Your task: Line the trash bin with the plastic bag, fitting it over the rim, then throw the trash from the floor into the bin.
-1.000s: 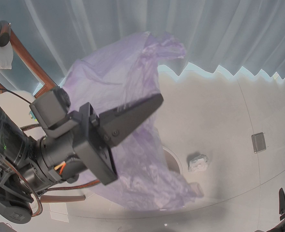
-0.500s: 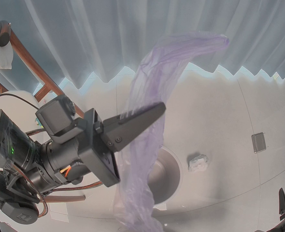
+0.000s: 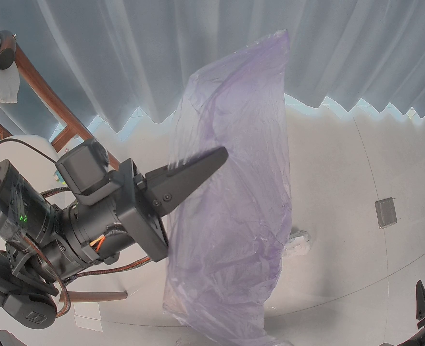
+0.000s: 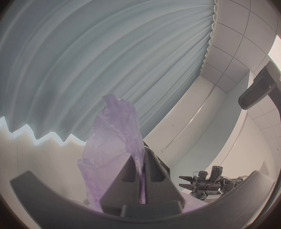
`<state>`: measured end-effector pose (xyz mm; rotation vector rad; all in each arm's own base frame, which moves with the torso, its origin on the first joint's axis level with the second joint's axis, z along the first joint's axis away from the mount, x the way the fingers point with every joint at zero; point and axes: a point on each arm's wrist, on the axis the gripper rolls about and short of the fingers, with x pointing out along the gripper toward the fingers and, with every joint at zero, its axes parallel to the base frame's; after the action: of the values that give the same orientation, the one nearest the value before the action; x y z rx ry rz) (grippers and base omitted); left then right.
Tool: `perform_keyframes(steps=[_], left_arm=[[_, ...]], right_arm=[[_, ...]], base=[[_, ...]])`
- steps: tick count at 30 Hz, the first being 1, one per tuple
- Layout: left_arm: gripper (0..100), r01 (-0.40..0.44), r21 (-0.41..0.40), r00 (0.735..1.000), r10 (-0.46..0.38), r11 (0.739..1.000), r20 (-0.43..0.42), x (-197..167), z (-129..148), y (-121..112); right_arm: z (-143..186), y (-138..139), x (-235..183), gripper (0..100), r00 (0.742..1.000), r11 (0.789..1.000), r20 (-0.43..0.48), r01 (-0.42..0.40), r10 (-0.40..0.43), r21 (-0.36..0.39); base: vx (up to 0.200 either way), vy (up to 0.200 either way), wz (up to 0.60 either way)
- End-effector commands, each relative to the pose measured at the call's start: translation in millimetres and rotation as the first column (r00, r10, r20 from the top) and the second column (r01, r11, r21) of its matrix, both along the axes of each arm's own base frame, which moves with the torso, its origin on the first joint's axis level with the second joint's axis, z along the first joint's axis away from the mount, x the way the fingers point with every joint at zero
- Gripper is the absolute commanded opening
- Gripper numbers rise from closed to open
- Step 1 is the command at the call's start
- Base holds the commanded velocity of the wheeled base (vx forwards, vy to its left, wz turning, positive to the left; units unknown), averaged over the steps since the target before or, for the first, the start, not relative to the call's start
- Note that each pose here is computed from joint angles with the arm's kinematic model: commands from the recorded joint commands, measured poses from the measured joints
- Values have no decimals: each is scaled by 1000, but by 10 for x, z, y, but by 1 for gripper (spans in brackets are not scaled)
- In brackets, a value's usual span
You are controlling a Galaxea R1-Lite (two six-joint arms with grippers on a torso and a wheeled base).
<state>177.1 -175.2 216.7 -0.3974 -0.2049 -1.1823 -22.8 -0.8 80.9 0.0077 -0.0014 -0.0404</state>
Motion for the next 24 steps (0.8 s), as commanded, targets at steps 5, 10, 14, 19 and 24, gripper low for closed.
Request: perform_keyframes(steps=[5,10,14,19,24], left_arm=[[0,-4,7,1000,4,1000,-8,-44,-22,53],[0,7,26,1000,-7,1000,-27,-95,-82,70],[0,10,55,998,-6,998,-57,-113,-180,82],[0,37,81,996,-31,996,-78,-193,-261,69],[0,69,107,994,-60,992,-92,-279,-334,47]], right_arm=[[-52,0,1,100,1000,1000,-1,-1,1,0],[-52,0,1,100,1000,1000,-1,-1,1,0],[-52,0,1,100,1000,1000,-1,-1,1,0],[-52,0,1,100,1000,1000,-1,-1,1,0],[-52,0,1,100,1000,1000,-1,-1,1,0]], base=[[0,0,0],[0,0,0],[0,0,0],[0,0,0],[0,0,0]])
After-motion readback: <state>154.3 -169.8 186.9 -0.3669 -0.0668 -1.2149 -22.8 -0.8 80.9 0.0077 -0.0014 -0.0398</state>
